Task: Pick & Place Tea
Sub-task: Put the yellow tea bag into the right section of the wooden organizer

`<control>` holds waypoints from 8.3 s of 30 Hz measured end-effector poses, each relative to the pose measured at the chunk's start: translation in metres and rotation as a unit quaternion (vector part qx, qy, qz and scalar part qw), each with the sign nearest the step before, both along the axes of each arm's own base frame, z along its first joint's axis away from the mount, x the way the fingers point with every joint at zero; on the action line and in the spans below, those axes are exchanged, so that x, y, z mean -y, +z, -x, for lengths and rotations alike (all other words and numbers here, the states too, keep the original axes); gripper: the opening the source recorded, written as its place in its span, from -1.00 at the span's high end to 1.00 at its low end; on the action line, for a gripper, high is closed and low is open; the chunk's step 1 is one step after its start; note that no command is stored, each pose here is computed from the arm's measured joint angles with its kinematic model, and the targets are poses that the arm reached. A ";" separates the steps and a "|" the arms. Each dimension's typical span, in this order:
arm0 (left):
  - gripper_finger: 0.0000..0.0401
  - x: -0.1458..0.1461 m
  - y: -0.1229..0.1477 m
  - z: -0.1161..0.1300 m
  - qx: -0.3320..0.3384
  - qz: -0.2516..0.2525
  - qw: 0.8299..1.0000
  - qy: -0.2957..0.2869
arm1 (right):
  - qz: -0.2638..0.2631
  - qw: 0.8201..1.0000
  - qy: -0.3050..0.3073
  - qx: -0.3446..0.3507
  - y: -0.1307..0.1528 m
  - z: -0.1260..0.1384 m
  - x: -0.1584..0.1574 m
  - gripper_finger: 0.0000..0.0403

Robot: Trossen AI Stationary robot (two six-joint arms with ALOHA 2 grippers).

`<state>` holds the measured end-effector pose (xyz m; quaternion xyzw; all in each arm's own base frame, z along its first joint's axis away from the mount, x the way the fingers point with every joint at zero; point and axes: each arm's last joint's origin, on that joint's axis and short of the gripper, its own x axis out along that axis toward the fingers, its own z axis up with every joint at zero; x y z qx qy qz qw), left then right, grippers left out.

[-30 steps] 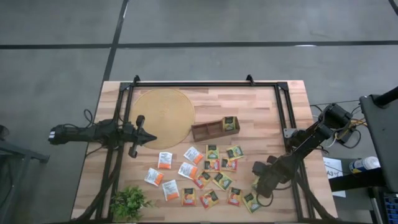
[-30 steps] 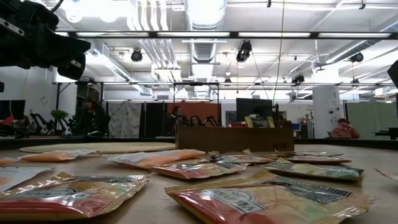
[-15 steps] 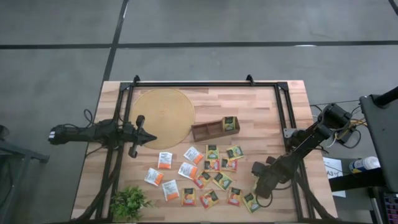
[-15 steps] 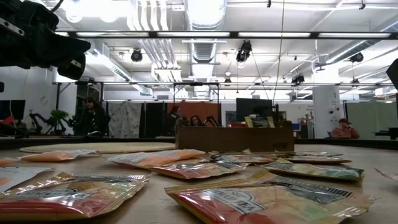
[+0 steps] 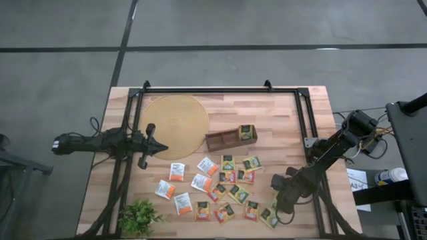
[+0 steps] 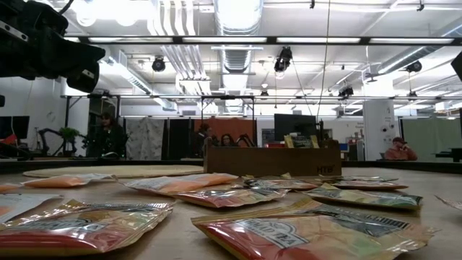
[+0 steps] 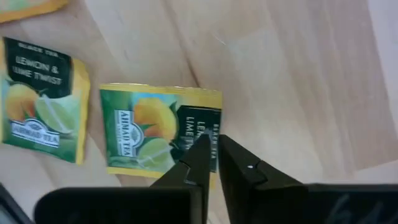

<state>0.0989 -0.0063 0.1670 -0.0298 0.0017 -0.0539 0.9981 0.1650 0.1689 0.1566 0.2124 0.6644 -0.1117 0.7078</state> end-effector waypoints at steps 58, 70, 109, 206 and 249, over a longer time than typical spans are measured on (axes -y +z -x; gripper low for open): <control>1.00 0.000 0.000 0.000 0.000 0.000 1.000 0.000 | 0.060 0.997 0.035 -0.025 -0.020 -0.009 -0.026 0.76; 1.00 0.000 0.000 0.000 0.000 0.000 1.000 0.000 | 0.151 0.988 0.033 -0.025 0.006 -0.006 -0.003 0.96; 1.00 0.000 0.000 0.000 0.001 0.000 1.000 -0.001 | 0.563 0.791 0.238 0.013 0.031 -0.118 0.142 0.96; 1.00 0.000 0.000 0.000 0.000 0.000 1.000 -0.001 | 0.357 0.881 0.289 0.117 0.072 -0.087 0.032 0.35; 1.00 0.000 0.000 0.000 0.000 0.000 1.000 -0.001 | 0.035 0.784 0.605 0.138 0.019 -0.073 -0.081 0.26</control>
